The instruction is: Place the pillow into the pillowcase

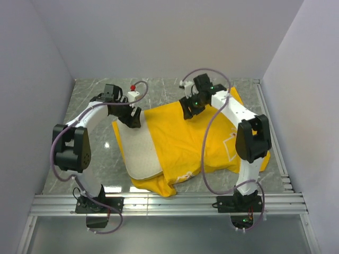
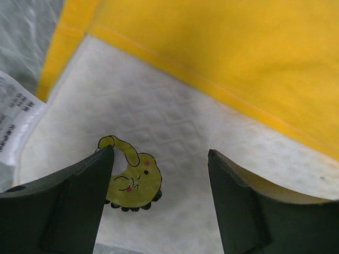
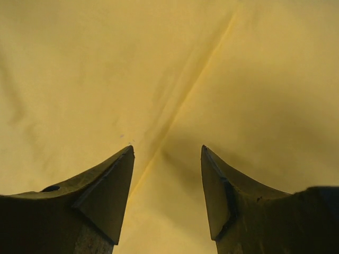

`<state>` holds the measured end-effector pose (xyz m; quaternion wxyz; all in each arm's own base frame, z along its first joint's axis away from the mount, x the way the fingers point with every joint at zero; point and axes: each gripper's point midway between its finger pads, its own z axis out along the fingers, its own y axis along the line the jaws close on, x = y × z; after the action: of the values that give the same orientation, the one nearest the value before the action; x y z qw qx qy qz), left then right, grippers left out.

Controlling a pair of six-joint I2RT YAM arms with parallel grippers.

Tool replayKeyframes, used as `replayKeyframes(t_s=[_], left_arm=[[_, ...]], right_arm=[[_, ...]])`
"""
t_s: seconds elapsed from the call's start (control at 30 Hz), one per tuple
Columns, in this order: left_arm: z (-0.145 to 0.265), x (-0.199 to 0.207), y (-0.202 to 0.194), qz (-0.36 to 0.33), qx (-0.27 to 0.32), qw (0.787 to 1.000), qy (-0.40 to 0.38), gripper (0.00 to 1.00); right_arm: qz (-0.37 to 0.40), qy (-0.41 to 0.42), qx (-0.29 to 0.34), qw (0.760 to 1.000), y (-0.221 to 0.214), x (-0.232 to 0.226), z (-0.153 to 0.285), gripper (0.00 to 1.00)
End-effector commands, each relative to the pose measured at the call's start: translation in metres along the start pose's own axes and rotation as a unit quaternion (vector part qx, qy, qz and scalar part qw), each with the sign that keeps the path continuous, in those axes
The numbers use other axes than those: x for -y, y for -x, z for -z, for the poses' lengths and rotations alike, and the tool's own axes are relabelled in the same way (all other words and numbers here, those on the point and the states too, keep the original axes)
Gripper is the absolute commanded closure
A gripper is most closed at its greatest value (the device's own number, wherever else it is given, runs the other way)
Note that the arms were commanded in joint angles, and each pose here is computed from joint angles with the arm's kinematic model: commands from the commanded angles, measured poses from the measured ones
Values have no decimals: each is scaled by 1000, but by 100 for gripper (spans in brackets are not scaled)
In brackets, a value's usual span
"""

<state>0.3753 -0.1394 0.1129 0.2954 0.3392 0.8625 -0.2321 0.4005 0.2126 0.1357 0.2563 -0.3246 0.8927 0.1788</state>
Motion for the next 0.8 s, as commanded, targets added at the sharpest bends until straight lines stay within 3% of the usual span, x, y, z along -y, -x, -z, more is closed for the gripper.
replayKeyframes(t_s=[0.0, 0.17, 0.23, 0.33, 0.47, 0.57, 0.77], left_arm=[[-12, 3, -17, -1, -26, 1000, -14, 24], [-22, 43, -57, -51, -87, 993, -53, 28], [-20, 57, -56, -62, -89, 992, -72, 28], [-5, 66, -43, -61, -67, 993, -74, 24], [16, 66, -9, -57, -6, 998, -32, 20], [16, 57, -2, -37, 16, 999, 5, 19], [10, 28, -6, 9, -3, 997, 80, 17]], right_arm=[[-26, 11, -14, 1000, -23, -4, -12, 39], [-42, 64, -109, 991, -111, -35, -13, 43], [-37, 80, -108, 990, -116, -47, 4, 44], [-38, 59, -57, 996, -81, -49, 35, 41], [-66, 6, 55, 996, 11, -36, 72, 38], [-84, -21, 83, 993, 47, -26, 59, 39], [-120, -43, 38, 991, 53, -1, -14, 42]])
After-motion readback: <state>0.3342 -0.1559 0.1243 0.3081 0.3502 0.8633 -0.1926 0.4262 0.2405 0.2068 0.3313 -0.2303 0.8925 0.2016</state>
